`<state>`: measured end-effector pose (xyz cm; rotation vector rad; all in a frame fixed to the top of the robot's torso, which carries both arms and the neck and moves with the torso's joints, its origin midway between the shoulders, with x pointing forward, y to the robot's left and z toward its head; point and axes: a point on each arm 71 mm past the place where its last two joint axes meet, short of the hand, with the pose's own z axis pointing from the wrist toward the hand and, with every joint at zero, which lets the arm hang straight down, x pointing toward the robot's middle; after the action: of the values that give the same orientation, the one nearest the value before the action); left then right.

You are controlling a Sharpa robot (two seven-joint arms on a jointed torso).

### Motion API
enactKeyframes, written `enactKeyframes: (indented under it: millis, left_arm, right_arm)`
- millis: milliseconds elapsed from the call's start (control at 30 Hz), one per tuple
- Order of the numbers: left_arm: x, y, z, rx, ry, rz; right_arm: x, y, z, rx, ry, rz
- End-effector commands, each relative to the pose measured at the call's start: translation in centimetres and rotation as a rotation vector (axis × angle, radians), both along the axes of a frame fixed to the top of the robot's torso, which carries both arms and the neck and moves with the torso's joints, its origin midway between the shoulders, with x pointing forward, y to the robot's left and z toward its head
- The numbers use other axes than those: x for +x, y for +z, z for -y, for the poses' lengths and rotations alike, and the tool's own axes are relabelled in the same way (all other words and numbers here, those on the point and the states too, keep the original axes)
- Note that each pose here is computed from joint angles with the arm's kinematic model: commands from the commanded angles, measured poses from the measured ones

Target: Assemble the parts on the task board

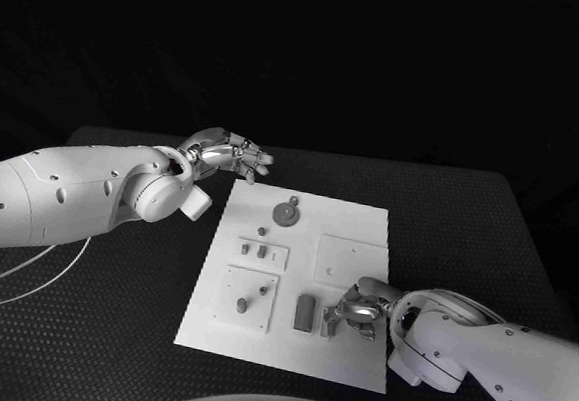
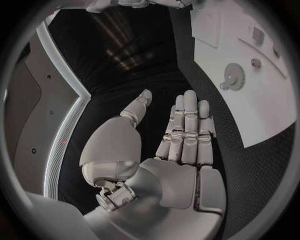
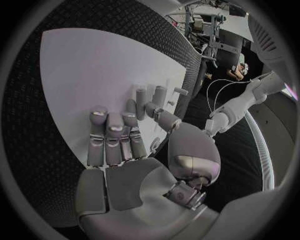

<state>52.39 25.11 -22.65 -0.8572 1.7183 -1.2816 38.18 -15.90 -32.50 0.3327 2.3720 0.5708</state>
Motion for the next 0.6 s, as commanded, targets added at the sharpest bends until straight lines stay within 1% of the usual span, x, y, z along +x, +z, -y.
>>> enactKeyframes:
  millis: [33,600]
  left_arm:
    - [-0.04,0.08,0.20,-0.006,-0.017,0.002]
    - [-0.03,0.08,0.16,-0.005,-0.015,0.002]
  right_arm:
    - [-0.77,-0.13,-1.14,0.038,0.061,-0.022]
    - [-0.82,-0.08,-1.11,0.040,0.061,-0.021]
